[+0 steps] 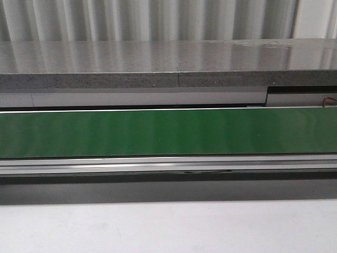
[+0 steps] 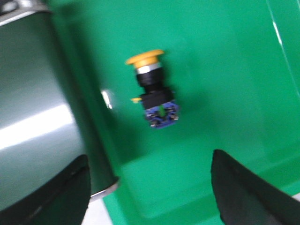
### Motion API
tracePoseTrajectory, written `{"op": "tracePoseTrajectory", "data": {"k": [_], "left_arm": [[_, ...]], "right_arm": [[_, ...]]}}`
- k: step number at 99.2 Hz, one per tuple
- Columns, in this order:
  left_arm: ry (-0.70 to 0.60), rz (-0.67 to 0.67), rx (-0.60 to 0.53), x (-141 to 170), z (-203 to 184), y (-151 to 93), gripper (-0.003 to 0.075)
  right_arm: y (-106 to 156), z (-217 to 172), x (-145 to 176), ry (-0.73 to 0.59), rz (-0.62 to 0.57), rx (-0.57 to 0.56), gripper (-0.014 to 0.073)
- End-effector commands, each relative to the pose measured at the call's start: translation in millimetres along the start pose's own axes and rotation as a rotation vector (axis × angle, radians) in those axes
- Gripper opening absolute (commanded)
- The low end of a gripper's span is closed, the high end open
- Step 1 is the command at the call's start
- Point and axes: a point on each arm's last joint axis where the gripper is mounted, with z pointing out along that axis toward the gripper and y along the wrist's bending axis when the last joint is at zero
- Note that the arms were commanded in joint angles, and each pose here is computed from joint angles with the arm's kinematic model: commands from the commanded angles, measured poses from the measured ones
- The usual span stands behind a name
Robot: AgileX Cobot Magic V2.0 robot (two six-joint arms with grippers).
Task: Move button from right to left
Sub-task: 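Close the right gripper on the button's blue contact block and lift it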
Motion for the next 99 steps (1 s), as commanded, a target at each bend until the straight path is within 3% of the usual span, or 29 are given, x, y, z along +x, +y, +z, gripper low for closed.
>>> {"op": "tracePoseTrajectory", "data": {"k": [1, 32, 75, 81, 93, 99], "left_arm": [[-0.090, -0.018, 0.006, -1.0, -1.6, -0.4, -0.0020], [-0.090, -0.018, 0.006, -1.0, -1.6, -0.4, -0.0020], [-0.090, -0.018, 0.006, -1.0, -1.6, -0.4, -0.0020], [-0.090, -0.018, 0.006, -1.0, -1.6, -0.4, -0.0020], [-0.090, -0.018, 0.006, -1.0, -1.6, -0.4, -0.0020], [-0.090, -0.018, 0.006, -1.0, -1.6, -0.4, -0.0020]], "right_arm": [[-10.7, -7.3, -12.7, -0.028, -0.006, 0.025, 0.0540], [-11.0, 41.8, -15.6, 0.142, -0.128, 0.020, 0.0540], [-6.2, 100.4, -19.4, 0.191, -0.153, -0.002, 0.0535], [-6.0, 102.9, -20.3, 0.182, -0.153, -0.002, 0.0473], [-5.8, 103.5, -22.1, 0.163, -0.153, -0.003, 0.0228], [-5.8, 102.7, -23.6, 0.157, -0.152, -0.002, 0.0154]]}}
